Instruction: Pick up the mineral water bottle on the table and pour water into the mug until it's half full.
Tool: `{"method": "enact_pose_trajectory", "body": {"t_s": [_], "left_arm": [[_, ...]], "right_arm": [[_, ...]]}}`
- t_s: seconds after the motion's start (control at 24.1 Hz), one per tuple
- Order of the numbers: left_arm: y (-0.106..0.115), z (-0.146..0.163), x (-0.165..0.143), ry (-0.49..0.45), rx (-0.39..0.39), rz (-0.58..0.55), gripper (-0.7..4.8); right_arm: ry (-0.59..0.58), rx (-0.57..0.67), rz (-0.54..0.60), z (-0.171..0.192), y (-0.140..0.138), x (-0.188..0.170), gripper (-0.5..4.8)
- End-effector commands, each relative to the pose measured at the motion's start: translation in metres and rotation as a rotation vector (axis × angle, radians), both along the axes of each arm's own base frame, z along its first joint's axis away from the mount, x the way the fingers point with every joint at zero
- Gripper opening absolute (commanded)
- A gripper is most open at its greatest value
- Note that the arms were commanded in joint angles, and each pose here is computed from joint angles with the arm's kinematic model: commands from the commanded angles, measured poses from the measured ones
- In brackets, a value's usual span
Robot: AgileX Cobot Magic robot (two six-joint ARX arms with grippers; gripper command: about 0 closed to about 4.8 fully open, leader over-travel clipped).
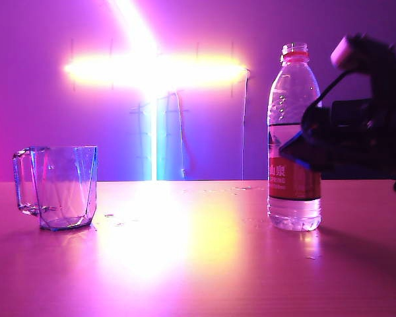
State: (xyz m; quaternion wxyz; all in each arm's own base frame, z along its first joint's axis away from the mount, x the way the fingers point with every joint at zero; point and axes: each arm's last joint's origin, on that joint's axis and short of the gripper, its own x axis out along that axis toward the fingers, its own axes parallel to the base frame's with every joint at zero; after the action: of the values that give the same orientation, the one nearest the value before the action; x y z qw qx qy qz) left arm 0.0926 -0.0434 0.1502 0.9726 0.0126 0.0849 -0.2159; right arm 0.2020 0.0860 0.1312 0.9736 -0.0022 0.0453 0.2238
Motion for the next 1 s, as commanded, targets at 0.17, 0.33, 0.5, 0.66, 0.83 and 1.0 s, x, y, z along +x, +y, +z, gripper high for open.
{"method": "enact_pose_trajectory", "body": {"t_s": [0.17,0.33,0.5,0.66,0.83,1.0], "left_arm": [[0.000,0.001,0.000,-0.008,0.000,-0.002,-0.02],[0.000,0.001,0.000,-0.008,0.000,-0.003,-0.02],[0.000,0.001,0.000,-0.007,0.000,-0.003,-0.02],[0.000,0.001,0.000,-0.008,0.000,-0.003,-0.02],[0.000,0.001,0.000,-0.008,0.000,-0.001,-0.02],[0.000,0.001,0.000,-0.008,0.000,-0.001,-0.02]], "right_arm": [[-0.030,0.050,0.006,-0.005,0.009,0.021,4.79],[0.001,0.075,0.003,-0.011,0.014,0.034,4.79],[0.000,0.075,0.003,-0.012,0.015,0.036,4.79],[-0.001,0.075,0.003,-0.011,0.015,0.036,3.52],[0.001,0.074,0.003,-0.011,0.016,0.037,2.73],[-0.005,0.076,0.004,-0.010,0.016,0.038,1.79]]}}
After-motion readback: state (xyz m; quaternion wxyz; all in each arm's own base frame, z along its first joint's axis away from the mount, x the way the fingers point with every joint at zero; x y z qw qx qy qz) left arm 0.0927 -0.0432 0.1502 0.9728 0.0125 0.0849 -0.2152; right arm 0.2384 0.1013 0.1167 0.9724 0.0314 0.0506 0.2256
